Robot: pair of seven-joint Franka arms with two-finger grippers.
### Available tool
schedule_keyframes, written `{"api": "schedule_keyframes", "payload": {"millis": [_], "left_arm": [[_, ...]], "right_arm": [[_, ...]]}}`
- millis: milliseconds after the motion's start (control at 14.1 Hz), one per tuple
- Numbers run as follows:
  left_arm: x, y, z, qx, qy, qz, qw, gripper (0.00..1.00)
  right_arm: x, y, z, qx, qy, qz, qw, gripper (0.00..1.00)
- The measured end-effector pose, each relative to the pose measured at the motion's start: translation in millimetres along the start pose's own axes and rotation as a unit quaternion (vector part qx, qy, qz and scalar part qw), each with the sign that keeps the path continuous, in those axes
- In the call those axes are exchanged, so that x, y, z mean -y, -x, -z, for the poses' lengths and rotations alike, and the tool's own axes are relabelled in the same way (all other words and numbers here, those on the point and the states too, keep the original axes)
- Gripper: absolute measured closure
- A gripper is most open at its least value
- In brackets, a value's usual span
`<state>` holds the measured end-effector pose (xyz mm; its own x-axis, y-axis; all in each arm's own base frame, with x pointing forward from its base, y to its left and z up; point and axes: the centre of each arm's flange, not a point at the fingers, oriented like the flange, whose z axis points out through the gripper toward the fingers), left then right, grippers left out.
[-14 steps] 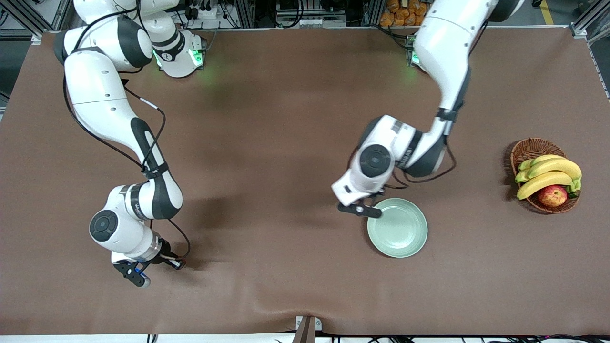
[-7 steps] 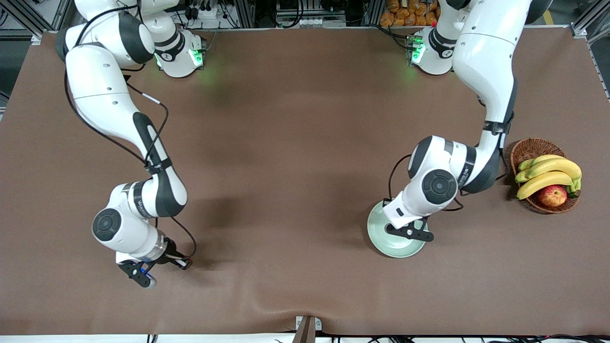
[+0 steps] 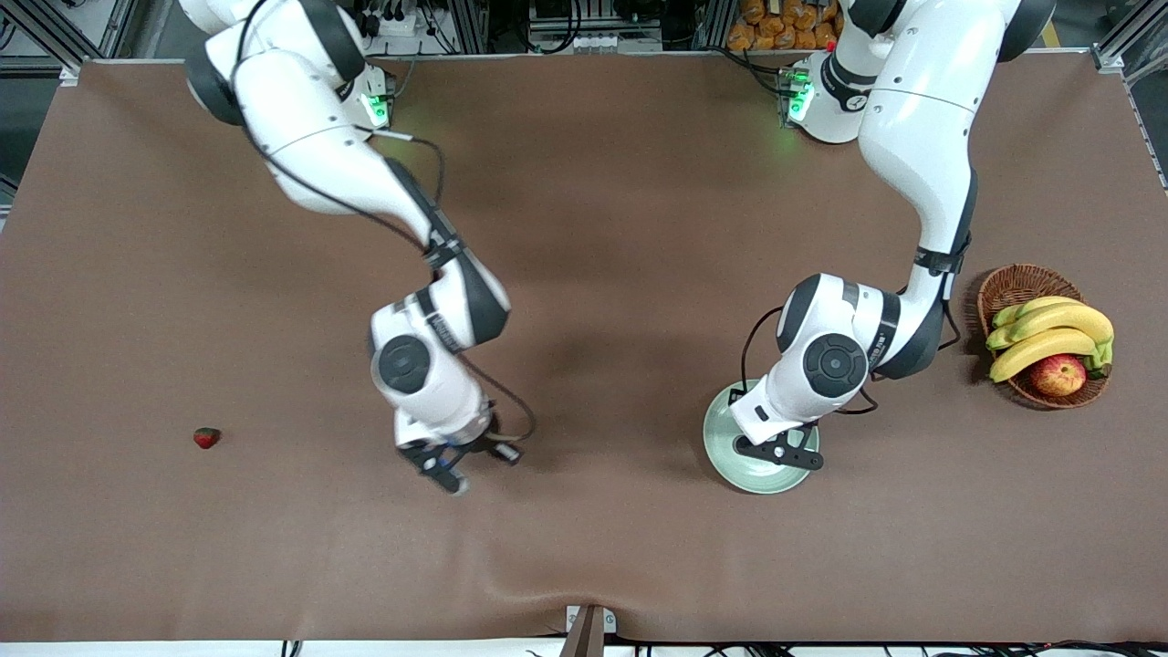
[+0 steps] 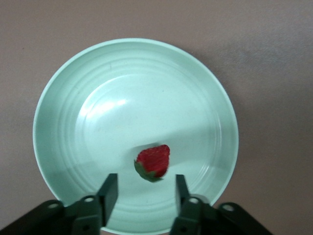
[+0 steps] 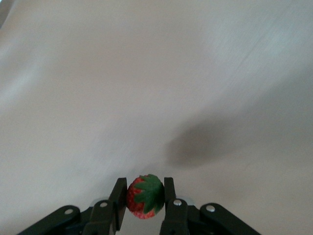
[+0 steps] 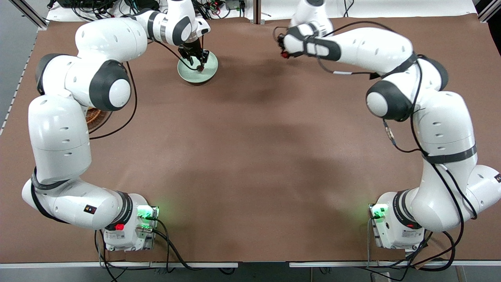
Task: Collect all strawberries into plate
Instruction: 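Set the second strawberry mid-table with the right gripper while the left withdraws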
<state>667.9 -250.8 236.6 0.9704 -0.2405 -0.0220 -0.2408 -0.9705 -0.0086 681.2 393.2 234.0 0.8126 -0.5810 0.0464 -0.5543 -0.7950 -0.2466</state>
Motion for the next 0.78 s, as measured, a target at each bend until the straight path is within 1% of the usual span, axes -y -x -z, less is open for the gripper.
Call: {"api": "schedule_keyframes", "payload": {"millis": [213, 284, 356, 498, 640, 782], "left_arm": [[-3, -3, 8, -0.008, 0.002, -0.001, 1.000, 0.08], [-4, -4, 12, -0.012, 0.003, 0.000, 1.000, 0.01], [-6, -5, 16, -0.015, 0.004, 0.001, 1.000, 0.00], [-10, -5, 22, -0.019, 0.006, 0.000, 1.000, 0.00], [-16, -4, 23, -0.019, 0.007, -0.003, 1.000, 0.00], [-25, -3, 23, -0.019, 0.008, 0.000, 1.000, 0.00]], "right_arm": [[32, 74, -10, -0.010, -0.023, -0.008, 1.000, 0.65], [38, 94, -14, -0.010, -0.031, -0.012, 0.999, 0.65], [43, 112, -17, -0.008, -0.036, -0.014, 0.999, 0.65], [48, 140, -25, -0.004, -0.036, -0.013, 0.999, 0.65], [47, 150, -36, -0.002, -0.036, -0.010, 0.999, 0.65], [43, 149, -46, -0.005, -0.038, -0.011, 0.999, 0.65]]}}
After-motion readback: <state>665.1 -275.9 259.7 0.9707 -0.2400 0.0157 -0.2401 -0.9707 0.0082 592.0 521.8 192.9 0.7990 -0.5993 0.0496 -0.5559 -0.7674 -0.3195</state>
